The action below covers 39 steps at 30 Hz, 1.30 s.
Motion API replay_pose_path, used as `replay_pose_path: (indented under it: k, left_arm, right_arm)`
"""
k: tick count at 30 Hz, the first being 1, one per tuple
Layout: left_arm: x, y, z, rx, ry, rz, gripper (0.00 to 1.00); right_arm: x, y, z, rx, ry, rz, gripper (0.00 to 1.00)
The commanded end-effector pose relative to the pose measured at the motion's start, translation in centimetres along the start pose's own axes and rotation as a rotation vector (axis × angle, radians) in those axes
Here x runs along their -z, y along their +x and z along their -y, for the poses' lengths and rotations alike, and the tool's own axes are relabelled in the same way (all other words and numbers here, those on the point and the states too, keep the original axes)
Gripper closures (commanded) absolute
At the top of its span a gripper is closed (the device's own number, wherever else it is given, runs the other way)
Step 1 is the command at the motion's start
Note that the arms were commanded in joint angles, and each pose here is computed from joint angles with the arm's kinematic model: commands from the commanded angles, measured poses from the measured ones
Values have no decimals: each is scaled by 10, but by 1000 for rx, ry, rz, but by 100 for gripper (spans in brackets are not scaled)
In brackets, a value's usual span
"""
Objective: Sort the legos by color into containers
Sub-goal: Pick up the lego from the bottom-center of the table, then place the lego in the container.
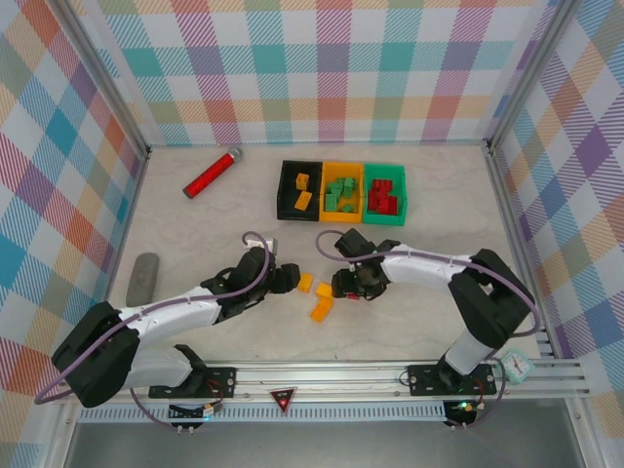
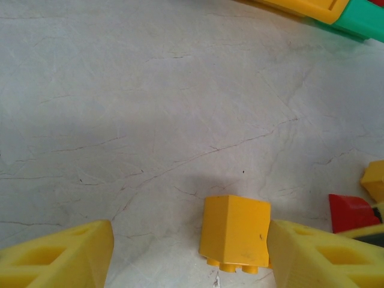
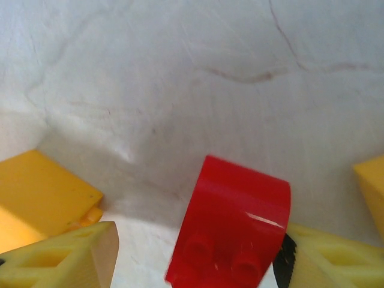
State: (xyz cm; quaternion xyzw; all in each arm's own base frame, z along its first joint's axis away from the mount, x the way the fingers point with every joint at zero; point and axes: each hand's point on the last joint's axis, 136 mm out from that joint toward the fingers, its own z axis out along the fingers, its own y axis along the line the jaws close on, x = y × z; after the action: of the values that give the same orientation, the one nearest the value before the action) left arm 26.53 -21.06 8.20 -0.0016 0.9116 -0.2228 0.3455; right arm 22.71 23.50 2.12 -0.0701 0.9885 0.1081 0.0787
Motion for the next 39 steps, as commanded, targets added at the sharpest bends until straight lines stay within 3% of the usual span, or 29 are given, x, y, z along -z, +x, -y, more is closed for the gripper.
replay_pose_path:
  k: [1,5,11,16,25,33,39]
  left_arm:
    - [6,-7,7,-17,10,11,32]
    - [10,-8,3,-21,-4,24,31]
    - [10,-8,4,-23,-5,23,31]
    - [8,-9,7,-24,6,23,31]
    - [2,2,19,-42,45,-24,31]
    - [6,12,29,-74,66,-55,31]
    - [11,19,33,-96,72,-81,30]
  right_arm:
    - [-6,-5,1,46,44,-2,32]
    - [-7,-6,7,66,90,6,38]
    - [-4,-6,11,84,114,16,63]
    - [7,-11,6,86,92,54,72]
    - [57,-64,0,114,72,228,72]
    - [101,-144,27,48,37,395,71]
    - [112,-203,60,-23,19,441,70]
